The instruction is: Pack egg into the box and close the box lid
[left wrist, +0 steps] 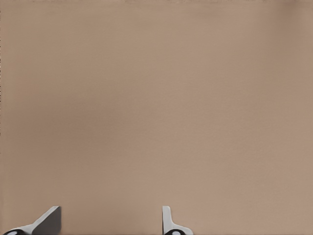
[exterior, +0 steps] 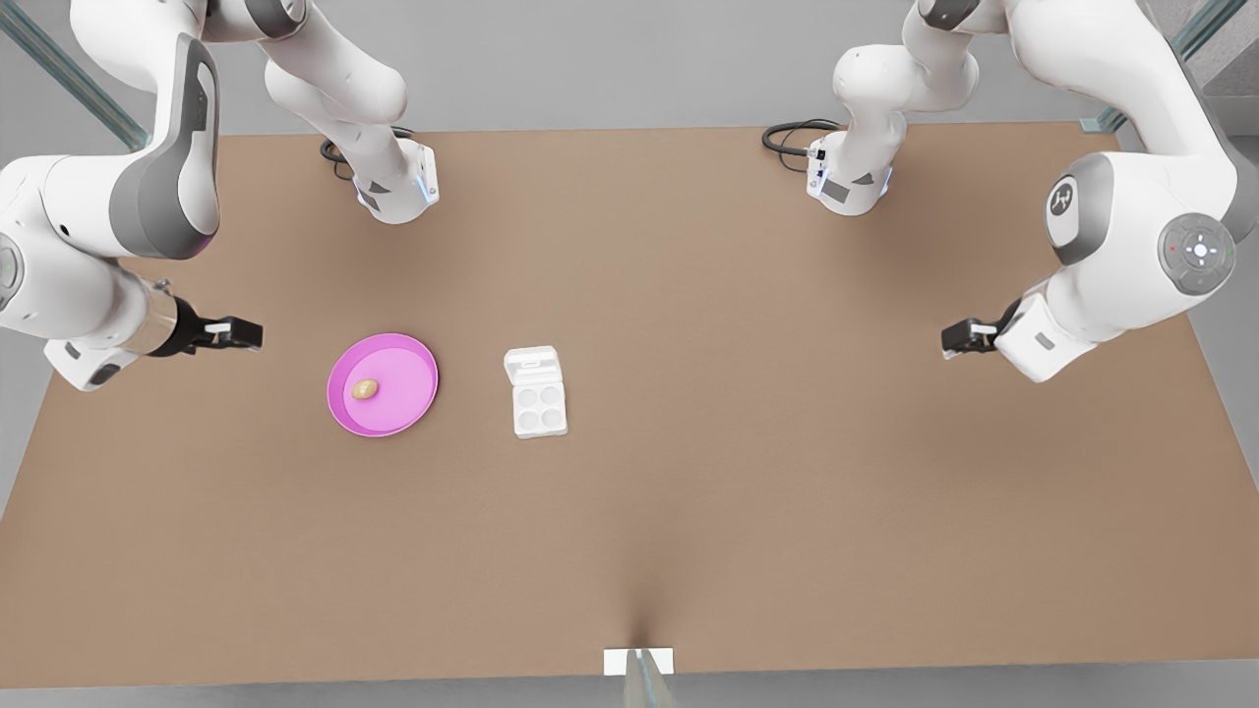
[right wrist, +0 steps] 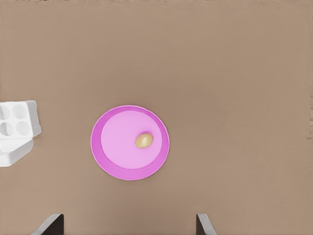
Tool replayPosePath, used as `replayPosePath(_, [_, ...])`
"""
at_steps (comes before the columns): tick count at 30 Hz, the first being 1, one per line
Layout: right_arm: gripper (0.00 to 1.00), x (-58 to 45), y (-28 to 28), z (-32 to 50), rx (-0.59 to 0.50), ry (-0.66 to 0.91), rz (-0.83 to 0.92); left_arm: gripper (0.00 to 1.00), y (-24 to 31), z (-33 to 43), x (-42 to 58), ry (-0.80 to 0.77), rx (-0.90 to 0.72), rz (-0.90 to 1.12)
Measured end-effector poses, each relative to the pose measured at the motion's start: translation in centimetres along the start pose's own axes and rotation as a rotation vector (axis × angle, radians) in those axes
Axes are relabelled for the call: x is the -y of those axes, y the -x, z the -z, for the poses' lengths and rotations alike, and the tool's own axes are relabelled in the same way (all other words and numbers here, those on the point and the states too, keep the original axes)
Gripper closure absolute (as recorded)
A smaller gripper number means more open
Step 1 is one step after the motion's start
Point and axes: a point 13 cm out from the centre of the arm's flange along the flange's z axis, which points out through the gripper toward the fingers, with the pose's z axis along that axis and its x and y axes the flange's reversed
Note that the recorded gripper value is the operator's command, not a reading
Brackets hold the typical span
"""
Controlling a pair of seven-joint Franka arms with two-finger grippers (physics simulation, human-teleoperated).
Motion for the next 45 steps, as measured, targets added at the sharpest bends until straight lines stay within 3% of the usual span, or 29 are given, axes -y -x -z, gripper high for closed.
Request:
replayPosePath(3, [0.0, 0.0, 0.8, -1.2, -0.01, 0.004, 0.006, 0.0, 0.7, 0.2, 1.1, 0.006, 0.025, -0.018])
replayPosePath(10, [0.0, -6.1, 4.0, -15.5, -0.222, 0.016, 0.108, 0.0, 5.3, -7.0, 3.9, 0.032, 0.01, -0.073])
replayPosePath(12, [0.0, -9.2, 4.2, -20.0, -0.267, 0.011, 0.134, 0.0, 5.3, -6.3, 5.2, 0.035, 0.027, -0.092])
replayPosePath(14, [0.0, -9.5, 4.8, -25.2, -0.288, 0.015, 0.116, 0.0, 3.1, 2.9, 5.3, 0.032, 0.156, -0.086])
replayPosePath(15, [0.0, -8.2, 4.6, -28.1, -0.297, 0.024, 0.084, 0.0, 2.8, 3.4, 6.5, 0.032, 0.154, -0.097])
replayPosePath(18, [0.0, -4.2, 5.3, -32.6, -0.252, 0.046, -0.009, 0.0, 5.2, -4.8, 12.3, 0.043, 0.038, -0.153])
replayPosePath(22, [0.0, -3.2, 3.4, -33.9, -0.162, 0.022, -0.034, 0.0, 6.8, -7.0, 11.9, 0.045, 0.035, -0.111])
replayPosePath(30, [0.0, -2.8, -2.2, -35.7, 0.014, -0.011, -0.06, 0.0, 5.0, -0.9, 9.4, 0.025, 0.098, -0.01])
replayPosePath(36, [0.0, -1.1, -1.2, -35.8, 0.158, -0.037, -0.054, 0.0, 1.5, 5.1, 13.7, 0.084, 0.175, -0.076])
replayPosePath(40, [0.0, -0.7, -0.2, -36.5, 0.2, -0.037, -0.048, 0.0, 4.4, -4.6, 16.2, 0.073, 0.02, -0.095])
replayPosePath(45, [0.0, -1.2, 0.2, -37.8, 0.217, -0.024, -0.044, 0.0, 5.6, -7.9, 16.2, 0.066, -0.012, -0.076])
